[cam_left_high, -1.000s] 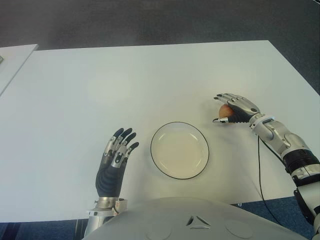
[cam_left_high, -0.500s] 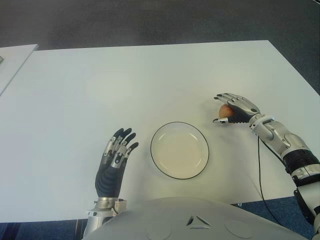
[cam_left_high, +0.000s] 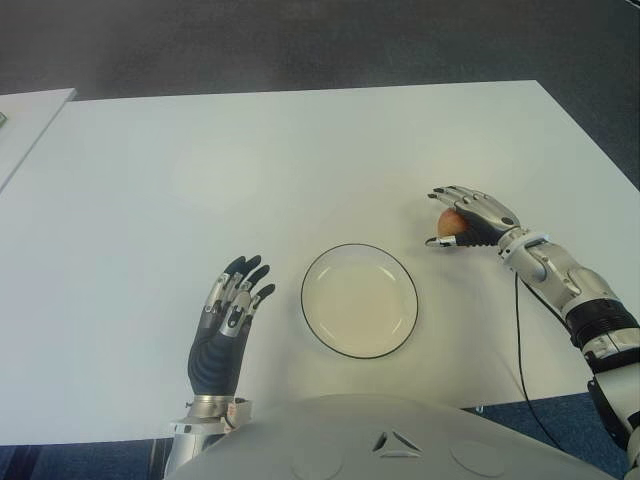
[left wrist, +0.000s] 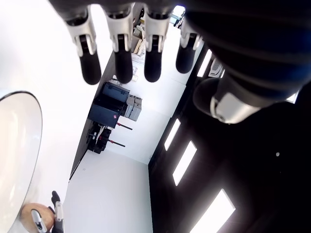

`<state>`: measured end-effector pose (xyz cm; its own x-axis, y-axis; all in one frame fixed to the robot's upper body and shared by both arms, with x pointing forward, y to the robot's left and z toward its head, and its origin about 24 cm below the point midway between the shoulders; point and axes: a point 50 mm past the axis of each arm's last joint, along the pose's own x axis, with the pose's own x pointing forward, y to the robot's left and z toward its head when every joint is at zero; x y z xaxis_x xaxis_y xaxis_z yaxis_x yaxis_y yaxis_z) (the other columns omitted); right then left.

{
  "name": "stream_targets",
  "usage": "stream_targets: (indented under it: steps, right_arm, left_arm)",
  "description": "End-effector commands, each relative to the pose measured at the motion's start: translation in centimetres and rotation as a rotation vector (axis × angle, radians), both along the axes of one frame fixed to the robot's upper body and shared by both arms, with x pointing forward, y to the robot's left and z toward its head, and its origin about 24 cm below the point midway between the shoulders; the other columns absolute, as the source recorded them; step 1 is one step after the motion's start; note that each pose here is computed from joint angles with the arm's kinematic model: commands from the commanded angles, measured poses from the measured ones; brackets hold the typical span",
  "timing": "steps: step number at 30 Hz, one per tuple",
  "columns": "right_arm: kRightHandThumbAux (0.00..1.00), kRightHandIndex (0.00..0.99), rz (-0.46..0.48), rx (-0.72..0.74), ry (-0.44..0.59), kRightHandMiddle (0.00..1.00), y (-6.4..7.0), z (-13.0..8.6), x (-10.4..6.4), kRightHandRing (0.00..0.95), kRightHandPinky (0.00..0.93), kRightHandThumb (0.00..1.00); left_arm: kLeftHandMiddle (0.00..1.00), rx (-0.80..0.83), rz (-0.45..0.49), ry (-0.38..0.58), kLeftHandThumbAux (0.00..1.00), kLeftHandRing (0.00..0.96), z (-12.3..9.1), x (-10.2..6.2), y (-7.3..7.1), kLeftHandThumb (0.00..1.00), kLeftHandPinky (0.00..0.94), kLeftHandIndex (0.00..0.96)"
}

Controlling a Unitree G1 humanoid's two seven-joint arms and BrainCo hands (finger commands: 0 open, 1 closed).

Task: Put the apples into the plate.

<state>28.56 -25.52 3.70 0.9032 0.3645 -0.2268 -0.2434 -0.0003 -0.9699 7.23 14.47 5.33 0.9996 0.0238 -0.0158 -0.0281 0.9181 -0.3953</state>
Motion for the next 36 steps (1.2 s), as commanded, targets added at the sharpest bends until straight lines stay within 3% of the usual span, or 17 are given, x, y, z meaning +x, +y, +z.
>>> stream_targets:
  steps: [1,4,6,7,12,15,17,25,36]
  right_arm:
    - [0.315,0.16,0.0,-0.036,0.05,0.161,0.08,-1.52,-0.68,0.134,0.165,0.261]
    - [0.329,0.238,0.001,-0.046,0.038,0.24,0.13,-1.62,-0.67,0.209,0.23,0.299]
    - [0.371,0.313,0.002,-0.053,0.03,0.322,0.18,-1.69,-0.67,0.297,0.299,0.387]
    - [0.39,0.368,0.003,-0.056,0.027,0.412,0.2,-1.71,-0.67,0.387,0.379,0.429]
    - [0.447,0.536,0.0,-0.055,0.022,0.615,0.25,-1.82,-0.65,0.597,0.602,0.5]
    - [0.62,0.473,-0.03,-0.027,0.016,0.698,0.18,-1.94,-0.62,0.682,0.709,0.646]
    - [0.663,0.458,-0.05,-0.007,0.009,0.735,0.15,-2.01,-0.61,0.719,0.748,0.683]
    - [0.708,0.442,-0.081,0.049,0.021,0.814,0.19,-2.07,-0.72,0.791,0.806,0.726]
    - [0.711,0.44,-0.093,0.081,0.044,0.844,0.26,-2.05,-0.78,0.816,0.812,0.732]
  left_arm:
    - [0.171,-0.002,-0.023,0.028,0.534,0.175,-0.3,-0.38,0.07,0.233,0.222,0.165]
    - [0.169,-0.011,-0.021,0.033,0.533,0.174,-0.3,-0.41,0.07,0.236,0.222,0.163]
    - [0.169,-0.011,-0.018,0.035,0.534,0.173,-0.28,-0.42,0.07,0.239,0.222,0.161]
    - [0.17,-0.011,-0.017,0.036,0.535,0.172,-0.27,-0.43,0.07,0.24,0.221,0.16]
    - [0.171,-0.003,-0.015,0.031,0.535,0.171,-0.17,-0.46,0.09,0.239,0.215,0.159]
    - [0.17,0.014,-0.016,0.025,0.532,0.17,-0.13,-0.45,0.1,0.233,0.214,0.16]
    - [0.169,0.016,-0.018,0.024,0.53,0.17,-0.14,-0.44,0.11,0.23,0.215,0.161]
    - [0.171,0.006,-0.019,0.033,0.532,0.174,-0.08,-0.53,0.12,0.23,0.221,0.164]
    - [0.172,-0.007,-0.019,0.039,0.54,0.172,-0.01,-0.56,0.11,0.242,0.214,0.162]
